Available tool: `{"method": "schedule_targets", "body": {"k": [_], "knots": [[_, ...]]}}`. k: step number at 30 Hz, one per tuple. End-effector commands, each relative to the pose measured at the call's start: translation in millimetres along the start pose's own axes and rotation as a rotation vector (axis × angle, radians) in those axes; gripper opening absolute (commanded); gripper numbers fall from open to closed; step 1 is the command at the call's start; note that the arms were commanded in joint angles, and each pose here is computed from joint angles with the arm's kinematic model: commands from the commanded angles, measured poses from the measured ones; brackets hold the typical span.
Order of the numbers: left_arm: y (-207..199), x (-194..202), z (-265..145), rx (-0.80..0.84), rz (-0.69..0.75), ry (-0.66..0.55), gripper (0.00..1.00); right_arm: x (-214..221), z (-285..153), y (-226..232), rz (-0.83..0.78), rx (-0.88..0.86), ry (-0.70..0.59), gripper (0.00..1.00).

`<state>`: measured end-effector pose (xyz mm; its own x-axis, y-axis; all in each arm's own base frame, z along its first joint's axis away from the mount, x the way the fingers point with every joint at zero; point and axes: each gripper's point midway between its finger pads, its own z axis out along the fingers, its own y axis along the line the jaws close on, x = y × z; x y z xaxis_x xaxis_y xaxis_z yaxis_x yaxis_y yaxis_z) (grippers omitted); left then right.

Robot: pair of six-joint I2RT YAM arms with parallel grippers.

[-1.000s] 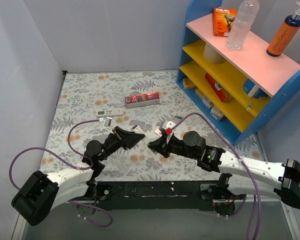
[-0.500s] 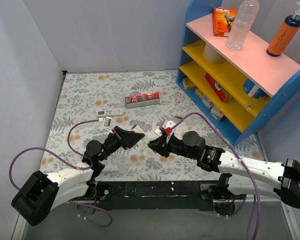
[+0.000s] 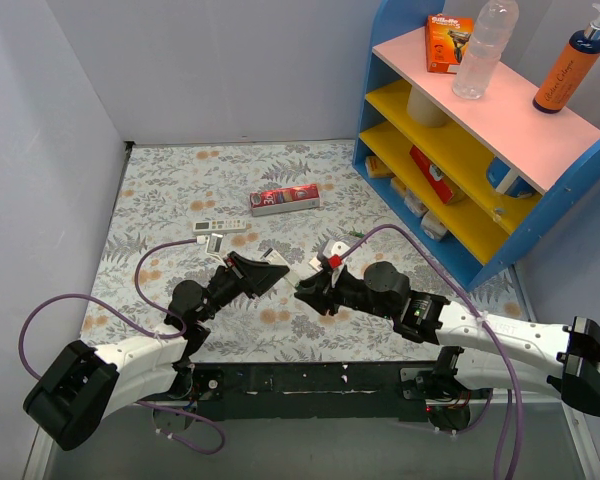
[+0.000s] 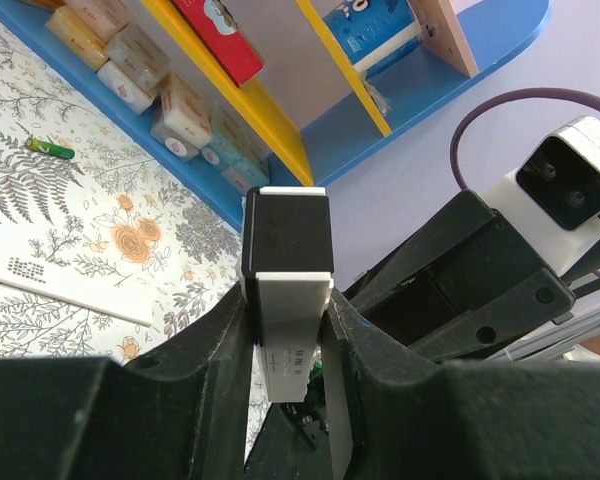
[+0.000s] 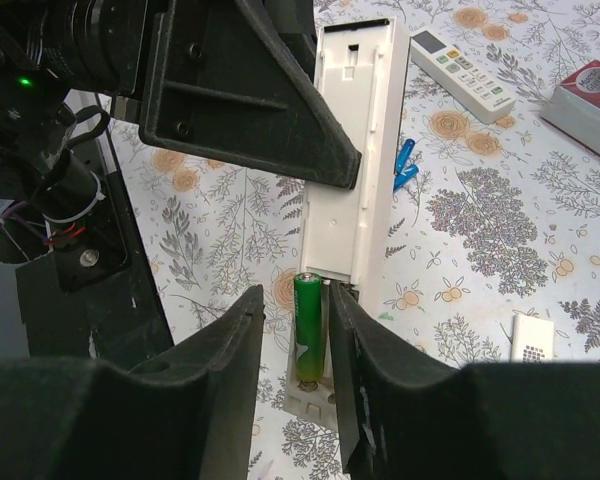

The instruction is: Load the batteries into the remote control

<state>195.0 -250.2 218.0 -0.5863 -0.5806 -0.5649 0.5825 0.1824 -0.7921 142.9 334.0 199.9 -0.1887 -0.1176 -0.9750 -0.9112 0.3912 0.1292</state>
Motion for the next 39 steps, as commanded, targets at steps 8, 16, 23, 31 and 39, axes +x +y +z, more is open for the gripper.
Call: {"method": "schedule_targets", "body": {"k": [8,16,23,31,39], "knots": [[-26.8,-3.2,0.1,0.100,0.000,0.011,0.00,-33.4,-10.8,-14.3,-0.076,0.081,-0.041,0.53],[-25.6,-0.3,-0.1,0.095,0.000,0.028,0.00,-67.9,-24.7,-3.9,-0.170,0.029,-0.047,0.67],[-27.3,2.5,1.6,0.096,0.006,0.057,0.00,-67.4,-37.7,-0.5,-0.368,-0.033,0.030,0.69],[-26.1,8.4,9.1,0.076,0.003,0.125,0.00,-52.1,-43.7,23.3,-0.669,-0.280,0.106,0.61],[-31.1,9.8,11.4,0.085,0.010,0.157,0.00,-49.9,-30.7,31.5,-0.722,-0.384,0.179,0.41]]}}
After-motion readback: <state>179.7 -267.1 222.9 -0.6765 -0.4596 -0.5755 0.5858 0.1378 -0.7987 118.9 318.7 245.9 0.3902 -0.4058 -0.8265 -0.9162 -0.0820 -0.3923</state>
